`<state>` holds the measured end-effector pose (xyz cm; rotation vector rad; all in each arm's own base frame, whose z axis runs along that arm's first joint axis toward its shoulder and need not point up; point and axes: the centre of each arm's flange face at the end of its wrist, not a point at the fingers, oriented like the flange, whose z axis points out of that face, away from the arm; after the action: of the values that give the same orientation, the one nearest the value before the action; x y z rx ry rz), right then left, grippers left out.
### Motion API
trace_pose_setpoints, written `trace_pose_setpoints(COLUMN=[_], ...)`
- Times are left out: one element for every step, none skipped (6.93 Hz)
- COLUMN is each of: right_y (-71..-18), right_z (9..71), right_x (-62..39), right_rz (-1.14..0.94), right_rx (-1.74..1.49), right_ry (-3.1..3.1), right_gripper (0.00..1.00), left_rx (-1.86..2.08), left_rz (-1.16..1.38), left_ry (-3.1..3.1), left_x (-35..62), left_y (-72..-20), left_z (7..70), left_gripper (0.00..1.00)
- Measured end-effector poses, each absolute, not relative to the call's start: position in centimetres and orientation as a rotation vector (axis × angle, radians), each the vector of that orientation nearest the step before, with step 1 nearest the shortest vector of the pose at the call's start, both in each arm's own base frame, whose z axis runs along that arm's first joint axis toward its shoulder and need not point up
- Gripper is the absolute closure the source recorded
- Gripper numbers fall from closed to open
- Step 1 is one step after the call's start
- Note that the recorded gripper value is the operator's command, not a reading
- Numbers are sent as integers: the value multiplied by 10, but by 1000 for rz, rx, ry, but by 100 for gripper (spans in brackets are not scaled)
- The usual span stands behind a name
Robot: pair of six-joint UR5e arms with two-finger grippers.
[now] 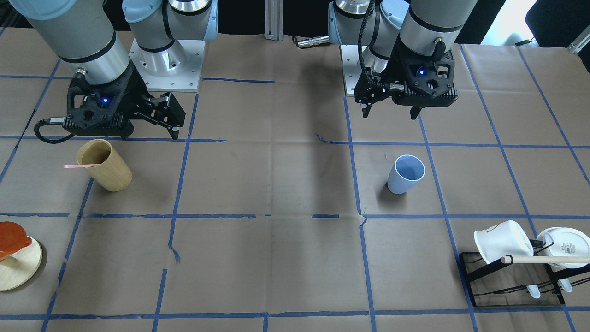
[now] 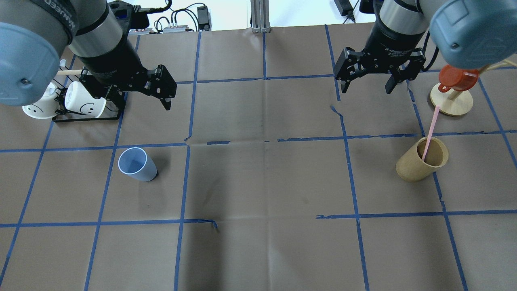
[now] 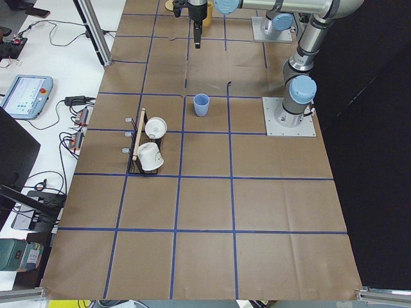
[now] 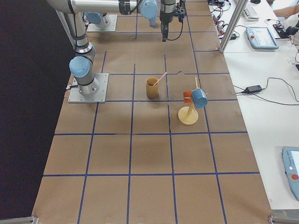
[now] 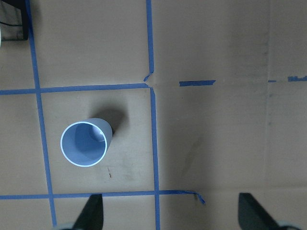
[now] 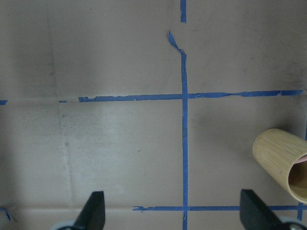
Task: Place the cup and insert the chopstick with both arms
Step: 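Move the left gripper toward the light blue cup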
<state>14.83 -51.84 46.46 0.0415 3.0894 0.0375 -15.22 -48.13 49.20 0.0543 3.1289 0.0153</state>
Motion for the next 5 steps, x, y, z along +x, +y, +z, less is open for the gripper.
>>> trace_pose_setpoints(right_y=[-519,-520,-520,-520,-521], right_z=[463,461,459,458,456], right_x=[149,149,150,150,150], right_rz=[42,54,62,62,68], right_rx=[45,51,53,50,43], right_ry=[3089,3089,3089,3090,3091], right_gripper=[0,0,0,0,0], left_rx=[54,53,52,50,49], left_rz=[13,12,11,9,5], left_ry=[3128,3129,3130,3131,3131], left_x=[-152,-152,-151,-151,-150], left_y=[-481,-481,-481,-480,-479], left_z=[492,493,493,494,496], left_gripper=[0,0,0,0,0])
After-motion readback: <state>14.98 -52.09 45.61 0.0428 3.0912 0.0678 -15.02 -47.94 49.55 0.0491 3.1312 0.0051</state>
